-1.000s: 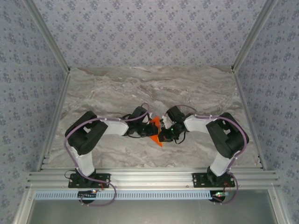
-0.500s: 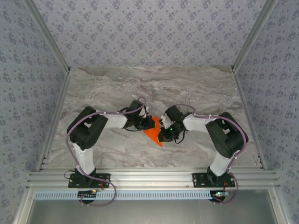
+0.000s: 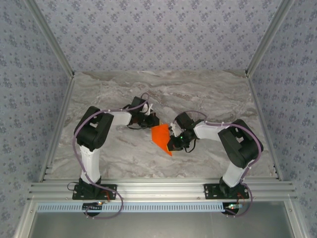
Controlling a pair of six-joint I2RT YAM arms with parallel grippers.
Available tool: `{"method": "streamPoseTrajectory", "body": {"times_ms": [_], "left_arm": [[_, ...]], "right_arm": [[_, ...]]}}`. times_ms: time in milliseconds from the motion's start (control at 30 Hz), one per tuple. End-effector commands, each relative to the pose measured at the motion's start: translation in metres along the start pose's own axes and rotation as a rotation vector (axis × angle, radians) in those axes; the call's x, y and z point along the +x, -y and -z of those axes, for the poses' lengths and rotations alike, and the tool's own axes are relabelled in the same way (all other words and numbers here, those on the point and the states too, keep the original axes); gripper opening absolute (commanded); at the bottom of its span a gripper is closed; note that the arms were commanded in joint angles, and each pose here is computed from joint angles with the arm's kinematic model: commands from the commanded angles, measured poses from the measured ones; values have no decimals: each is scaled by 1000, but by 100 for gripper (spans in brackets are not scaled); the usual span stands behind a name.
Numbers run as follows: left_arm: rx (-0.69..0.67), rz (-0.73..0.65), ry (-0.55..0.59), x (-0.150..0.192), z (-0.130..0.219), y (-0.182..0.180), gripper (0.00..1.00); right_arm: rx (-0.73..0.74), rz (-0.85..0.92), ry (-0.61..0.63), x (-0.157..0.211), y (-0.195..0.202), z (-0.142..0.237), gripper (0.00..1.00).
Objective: Fold a paper plane with a square sheet of paper (fold left side to right side)
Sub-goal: Fourth fold the wing at the center of the table.
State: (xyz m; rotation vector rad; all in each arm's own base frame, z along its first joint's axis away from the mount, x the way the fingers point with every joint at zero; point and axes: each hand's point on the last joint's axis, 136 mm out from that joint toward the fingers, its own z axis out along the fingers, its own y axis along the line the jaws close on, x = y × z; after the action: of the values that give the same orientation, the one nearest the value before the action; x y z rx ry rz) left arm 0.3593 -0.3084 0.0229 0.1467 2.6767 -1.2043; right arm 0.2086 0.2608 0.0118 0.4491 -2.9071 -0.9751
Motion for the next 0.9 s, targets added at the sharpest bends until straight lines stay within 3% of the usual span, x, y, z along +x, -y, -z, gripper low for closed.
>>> {"method": "streamPoseTrajectory", "body": {"times_ms": [0,233,300,433,633,867], "left_arm": [[-77,-18,95,-30,5,-33,5],[-38,-55,155,-59,40,-7,10],[-30,-66,186,-66,59,3,14],[-6,-90,251,-63,95,27,26],[49,-32,280,-10,105,43,43],[21,35,218,40,71,41,46]], "right_arm": [[254,-104,-142,51,63,-11,0],[147,-47,-63,28,35,-13,0],[107,-26,-28,17,24,-12,0],[28,44,72,-13,-6,2,9],[42,153,285,-50,-34,50,37],[142,182,476,-49,-27,101,61]]}}
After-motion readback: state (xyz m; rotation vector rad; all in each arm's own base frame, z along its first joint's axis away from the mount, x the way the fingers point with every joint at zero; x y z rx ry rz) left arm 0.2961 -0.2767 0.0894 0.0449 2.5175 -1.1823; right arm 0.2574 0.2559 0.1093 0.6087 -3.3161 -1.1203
